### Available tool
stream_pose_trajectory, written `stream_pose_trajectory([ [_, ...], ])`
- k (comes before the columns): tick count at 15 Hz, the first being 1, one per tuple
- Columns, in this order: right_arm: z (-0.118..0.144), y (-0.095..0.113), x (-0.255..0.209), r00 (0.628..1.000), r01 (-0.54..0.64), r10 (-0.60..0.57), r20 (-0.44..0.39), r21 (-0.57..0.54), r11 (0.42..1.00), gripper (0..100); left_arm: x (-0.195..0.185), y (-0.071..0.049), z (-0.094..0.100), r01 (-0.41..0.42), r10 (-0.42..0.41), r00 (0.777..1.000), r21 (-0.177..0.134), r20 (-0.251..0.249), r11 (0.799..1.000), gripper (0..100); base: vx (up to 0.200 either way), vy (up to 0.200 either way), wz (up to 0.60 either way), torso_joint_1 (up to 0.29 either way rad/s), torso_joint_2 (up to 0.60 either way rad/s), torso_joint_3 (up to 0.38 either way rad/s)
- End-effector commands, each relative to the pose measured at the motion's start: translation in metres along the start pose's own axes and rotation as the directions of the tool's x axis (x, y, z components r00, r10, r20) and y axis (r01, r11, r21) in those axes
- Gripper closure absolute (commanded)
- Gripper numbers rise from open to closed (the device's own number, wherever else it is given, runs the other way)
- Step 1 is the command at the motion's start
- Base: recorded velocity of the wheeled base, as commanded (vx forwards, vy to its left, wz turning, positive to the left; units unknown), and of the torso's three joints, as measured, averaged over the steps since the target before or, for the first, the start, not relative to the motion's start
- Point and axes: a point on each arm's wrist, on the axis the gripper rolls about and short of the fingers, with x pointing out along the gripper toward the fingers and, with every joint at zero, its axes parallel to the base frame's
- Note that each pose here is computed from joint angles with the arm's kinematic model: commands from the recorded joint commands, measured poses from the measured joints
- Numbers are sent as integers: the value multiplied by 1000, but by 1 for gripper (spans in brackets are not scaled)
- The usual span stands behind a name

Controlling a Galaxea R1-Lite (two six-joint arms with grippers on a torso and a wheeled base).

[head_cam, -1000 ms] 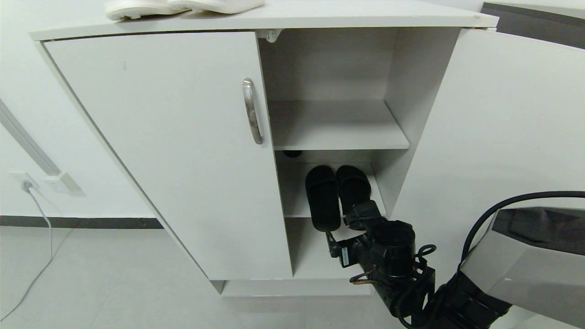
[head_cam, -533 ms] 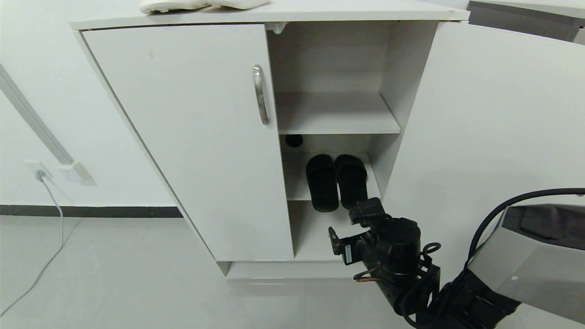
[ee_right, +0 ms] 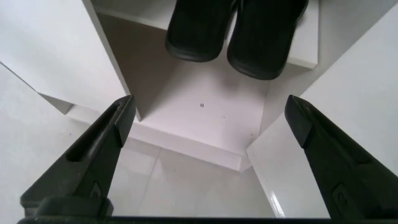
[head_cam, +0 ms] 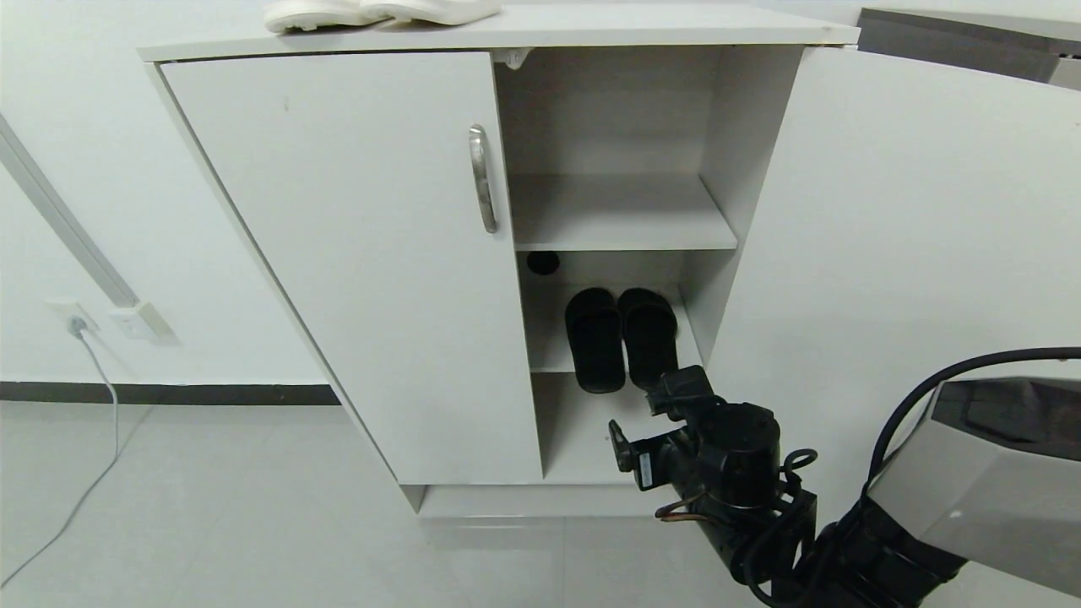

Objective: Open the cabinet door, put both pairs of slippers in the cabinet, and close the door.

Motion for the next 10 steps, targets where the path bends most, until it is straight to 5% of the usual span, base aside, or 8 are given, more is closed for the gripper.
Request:
stream_pose_trajectory([
  [1, -1, 0, 0, 1000, 0, 0, -2, -1, 1000, 0, 0, 0, 0, 0, 0, 1000, 0, -2, 1000, 100, 0, 0, 0, 2, 2, 168],
  [10, -2, 1, -3, 1000, -6, 6, -7, -5, 1000, 0, 0, 0, 0, -2, 2, 1000, 0, -2, 1000, 100, 0, 0, 0, 2, -3, 173],
])
